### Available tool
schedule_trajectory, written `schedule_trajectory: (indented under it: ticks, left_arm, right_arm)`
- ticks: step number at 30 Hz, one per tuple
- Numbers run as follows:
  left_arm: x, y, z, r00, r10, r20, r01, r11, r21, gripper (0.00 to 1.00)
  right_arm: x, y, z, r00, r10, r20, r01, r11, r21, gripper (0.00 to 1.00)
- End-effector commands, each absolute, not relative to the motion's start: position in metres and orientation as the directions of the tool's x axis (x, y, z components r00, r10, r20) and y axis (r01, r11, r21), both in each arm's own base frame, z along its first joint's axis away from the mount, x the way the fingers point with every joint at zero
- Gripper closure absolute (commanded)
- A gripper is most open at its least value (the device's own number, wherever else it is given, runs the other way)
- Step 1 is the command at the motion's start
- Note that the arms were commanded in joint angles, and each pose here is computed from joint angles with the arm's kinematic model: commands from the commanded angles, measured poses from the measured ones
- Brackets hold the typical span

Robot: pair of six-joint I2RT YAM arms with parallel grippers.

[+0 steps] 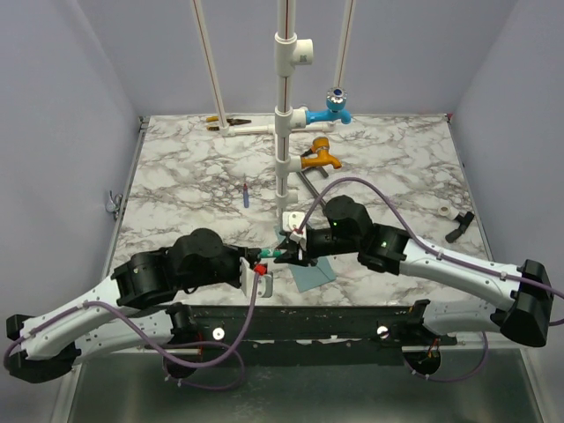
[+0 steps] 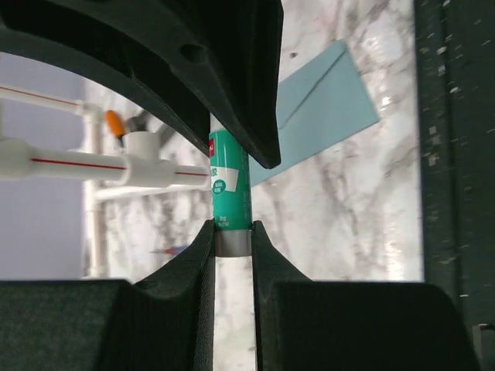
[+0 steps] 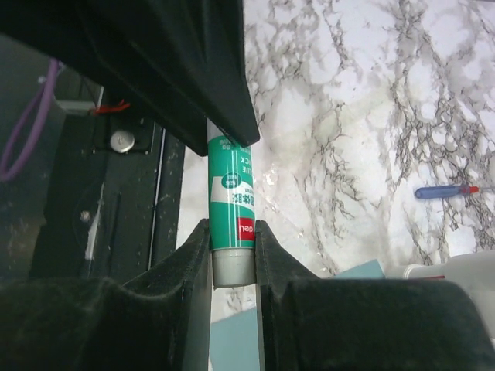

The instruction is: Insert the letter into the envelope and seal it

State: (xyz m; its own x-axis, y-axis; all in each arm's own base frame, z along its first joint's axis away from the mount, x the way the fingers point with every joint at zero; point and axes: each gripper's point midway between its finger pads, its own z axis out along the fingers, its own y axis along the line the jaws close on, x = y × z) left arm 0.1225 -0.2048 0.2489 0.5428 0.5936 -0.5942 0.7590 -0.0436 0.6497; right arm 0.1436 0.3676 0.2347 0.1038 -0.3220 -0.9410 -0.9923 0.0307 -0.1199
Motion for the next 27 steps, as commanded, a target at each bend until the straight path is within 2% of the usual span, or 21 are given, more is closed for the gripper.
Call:
schedule_trajectory:
  ticks: [1,3,7,14,18,19,20,22,24,27]
  left_arm:
    - [0.062,-0.216,0.228,0.214,0.56,-0.8,0.977,-0.104,0.188,1.0]
    - [0.053,-0.218,0.232,0.075,0.554,-0.829,0.995,-0.101,0.023,1.0]
    - [0.052,-0.227,0.227,-0.186,0.562,-0.806,0.96,-0.069,-0.27,1.0]
    - [0.06,-0.24,0.236,-0.373,0.498,-0.783,0.886,-0.061,-0.46,1.0]
    - [0.075,-0.239,0.234,-0.368,0.483,-0.795,0.906,-0.006,-0.423,1.0]
    - [0.081,-0.238,0.234,-0.355,0.484,-0.8,0.918,0.02,-0.396,0.94]
    - [0.086,-0.237,0.234,-0.344,0.485,-0.804,0.928,0.044,-0.371,0.71]
    - [0.095,-0.231,0.24,-0.249,0.49,-0.835,0.965,0.048,-0.26,0.34]
    - [0.105,-0.222,0.25,-0.089,0.494,-0.865,0.996,0.037,-0.082,0.21]
    - [0.124,-0.204,0.261,0.233,0.501,-0.834,0.96,0.018,0.279,0.12]
  right_arm:
    - [0.147,0.36,0.245,0.339,-0.287,-0.896,-0.939,-0.042,-0.341,0.99]
    - [0.144,0.357,0.247,0.358,-0.271,-0.893,-0.932,-0.047,-0.359,0.99]
    - [0.135,0.354,0.249,0.387,-0.231,-0.893,-0.922,-0.074,-0.381,0.99]
    - [0.134,0.35,0.254,0.41,-0.212,-0.887,-0.911,-0.056,-0.408,1.0]
    - [0.133,0.351,0.251,0.375,-0.226,-0.899,-0.926,-0.053,-0.373,1.0]
    - [0.134,0.352,0.25,0.36,-0.236,-0.903,-0.932,-0.048,-0.359,1.0]
    - [0.136,0.352,0.248,0.334,-0.249,-0.909,-0.941,-0.034,-0.336,0.99]
    - [0.14,0.352,0.247,0.26,-0.269,-0.927,-0.962,0.016,-0.274,0.99]
    - [0.145,0.35,0.248,0.174,-0.271,-0.947,-0.975,0.087,-0.204,0.99]
    - [0.158,0.349,0.254,0.0,-0.236,-0.972,-0.968,0.244,-0.059,0.99]
